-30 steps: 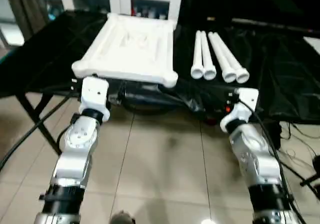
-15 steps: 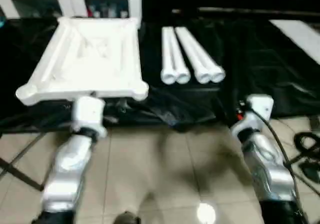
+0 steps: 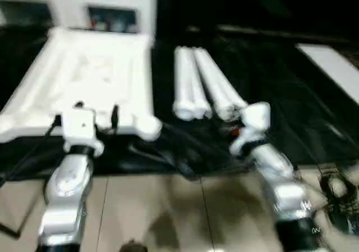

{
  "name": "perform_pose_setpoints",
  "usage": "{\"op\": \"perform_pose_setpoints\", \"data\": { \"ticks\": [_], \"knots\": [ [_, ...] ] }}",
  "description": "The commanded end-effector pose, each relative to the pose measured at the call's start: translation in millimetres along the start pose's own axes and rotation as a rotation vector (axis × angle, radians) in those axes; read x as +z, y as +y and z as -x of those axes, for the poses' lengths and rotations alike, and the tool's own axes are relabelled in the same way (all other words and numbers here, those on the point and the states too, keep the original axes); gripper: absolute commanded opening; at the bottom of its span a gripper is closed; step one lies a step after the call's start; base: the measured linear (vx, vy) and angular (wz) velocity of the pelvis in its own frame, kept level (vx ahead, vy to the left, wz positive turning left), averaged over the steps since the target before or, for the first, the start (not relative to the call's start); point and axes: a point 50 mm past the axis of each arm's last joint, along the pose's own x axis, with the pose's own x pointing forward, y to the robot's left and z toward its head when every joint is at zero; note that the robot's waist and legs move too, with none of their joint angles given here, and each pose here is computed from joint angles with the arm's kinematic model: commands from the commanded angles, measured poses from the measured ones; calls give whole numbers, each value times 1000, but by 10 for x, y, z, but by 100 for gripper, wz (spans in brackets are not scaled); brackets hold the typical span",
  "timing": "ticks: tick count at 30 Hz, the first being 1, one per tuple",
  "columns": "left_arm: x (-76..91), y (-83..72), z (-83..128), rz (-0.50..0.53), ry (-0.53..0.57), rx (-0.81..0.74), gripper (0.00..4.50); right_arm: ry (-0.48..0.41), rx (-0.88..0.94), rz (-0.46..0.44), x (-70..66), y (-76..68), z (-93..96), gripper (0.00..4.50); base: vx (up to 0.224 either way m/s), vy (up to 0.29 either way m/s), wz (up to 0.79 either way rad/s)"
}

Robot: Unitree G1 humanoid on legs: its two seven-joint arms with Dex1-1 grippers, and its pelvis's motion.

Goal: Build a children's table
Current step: Move to table

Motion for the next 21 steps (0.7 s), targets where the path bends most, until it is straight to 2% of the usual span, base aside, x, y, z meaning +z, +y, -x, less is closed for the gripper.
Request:
{"op": "perform_pose_setpoints", "data": {
  "ticks": [1, 2, 3, 6, 14, 21],
  "knots": [
    [21, -48, -8, -2, -2, -13, 450, -19, -82, -50, 33, -173, 46, 450, 287, 91, 62],
    [21, -48, -8, -2, -2, -13, 450, -19, -82, -50, 33, -173, 46, 450, 247, 106, 34],
    [25, -48, -14, -7, -3, -19, 450, -24, -103, -94, 44, -205, 34, 450, 247, 106, 34],
    [31, -45, -23, -13, -2, -27, 450, -34, -95, -71, 75, -221, 13, 450, 207, 69, 1],
    [71, -75, -97, -25, -18, -111, 450, -46, -111, -88, 82, -209, 36, 450, 263, -44, 5],
    [128, -139, -35, 62, -62, -279, 450, -57, -53, -90, 116, -99, 119, 450, 220, 102, 4]
  ]
}}
